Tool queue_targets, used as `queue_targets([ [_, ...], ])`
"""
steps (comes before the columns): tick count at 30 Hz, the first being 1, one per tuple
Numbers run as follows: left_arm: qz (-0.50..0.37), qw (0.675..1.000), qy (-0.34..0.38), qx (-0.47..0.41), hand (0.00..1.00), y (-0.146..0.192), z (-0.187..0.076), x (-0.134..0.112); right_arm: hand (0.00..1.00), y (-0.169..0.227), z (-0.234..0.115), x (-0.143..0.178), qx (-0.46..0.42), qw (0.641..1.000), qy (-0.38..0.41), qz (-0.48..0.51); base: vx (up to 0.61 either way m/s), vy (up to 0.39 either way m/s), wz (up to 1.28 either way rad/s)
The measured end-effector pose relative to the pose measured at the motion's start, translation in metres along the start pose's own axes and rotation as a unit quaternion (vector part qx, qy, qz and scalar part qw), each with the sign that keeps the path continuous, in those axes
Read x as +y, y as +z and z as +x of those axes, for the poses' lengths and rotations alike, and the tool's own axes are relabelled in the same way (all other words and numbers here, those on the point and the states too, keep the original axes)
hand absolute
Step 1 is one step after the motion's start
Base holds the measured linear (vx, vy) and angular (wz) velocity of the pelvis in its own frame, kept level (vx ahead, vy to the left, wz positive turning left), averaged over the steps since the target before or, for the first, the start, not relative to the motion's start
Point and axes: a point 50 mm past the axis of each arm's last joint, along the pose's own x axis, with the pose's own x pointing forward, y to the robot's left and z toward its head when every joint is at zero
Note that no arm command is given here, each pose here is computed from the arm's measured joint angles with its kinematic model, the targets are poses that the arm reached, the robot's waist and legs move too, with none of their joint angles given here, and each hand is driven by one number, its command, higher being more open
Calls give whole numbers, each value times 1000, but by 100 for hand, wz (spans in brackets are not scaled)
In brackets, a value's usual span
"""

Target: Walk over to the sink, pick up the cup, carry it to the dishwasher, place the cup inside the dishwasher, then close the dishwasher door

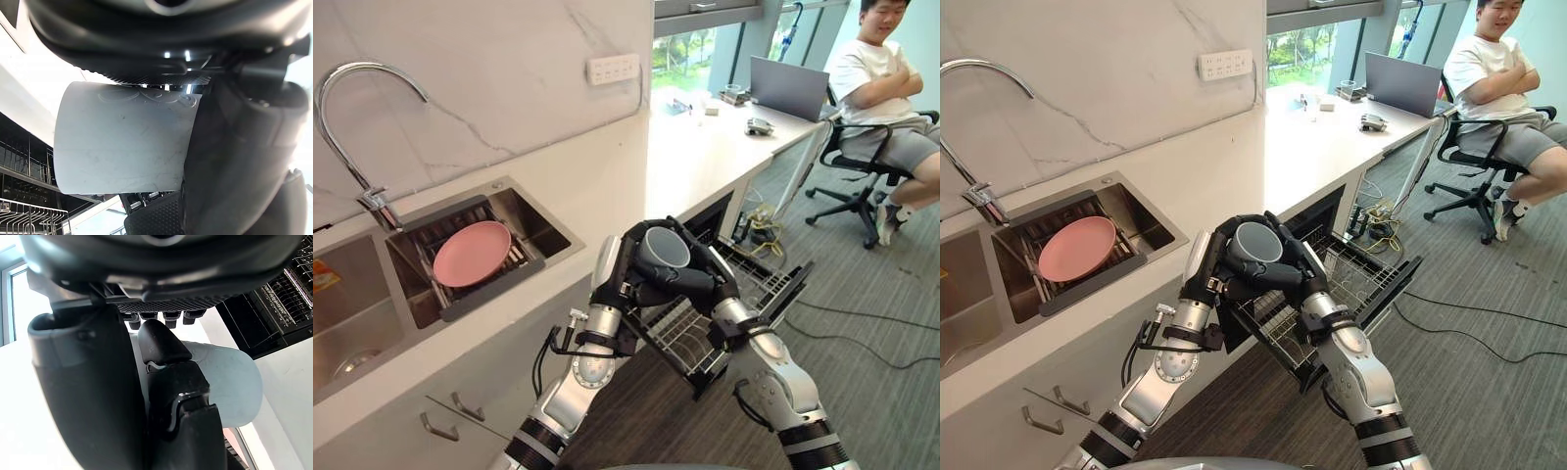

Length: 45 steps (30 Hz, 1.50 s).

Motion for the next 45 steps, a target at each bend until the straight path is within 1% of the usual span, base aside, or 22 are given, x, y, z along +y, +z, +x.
queue_targets([
  [3,-8,1000,6,5,0,-1,0,1,0,-3,2,6,4,1000,3,18,-16,-11,8],
  [18,-10,1000,2,10,0,-2,0,1,0,-8,5,5,12,999,-1,43,-5,-3,2],
  [19,-10,1000,2,10,100,-1,0,1,0,-8,4,5,9,999,-4,43,0,0,0],
  [22,-12,1000,1,4,100,1,1,1,0,-9,4,6,3,999,-17,51,0,0,0],
  [25,-19,1000,-10,-15,100,10,1,-5,0,-9,4,6,-12,996,-43,76,0,0,0],
  [31,-22,999,-22,-25,100,14,2,-10,0,-3,4,3,-49,993,-86,72,0,0,0],
  [38,-42,995,-66,-68,100,27,-5,-30,0,15,-2,-20,-109,975,-188,49,0,0,0],
  [45,-50,993,-70,-80,100,31,-7,-32,0,30,-12,-42,-153,949,-274,35,0,0,0],
])
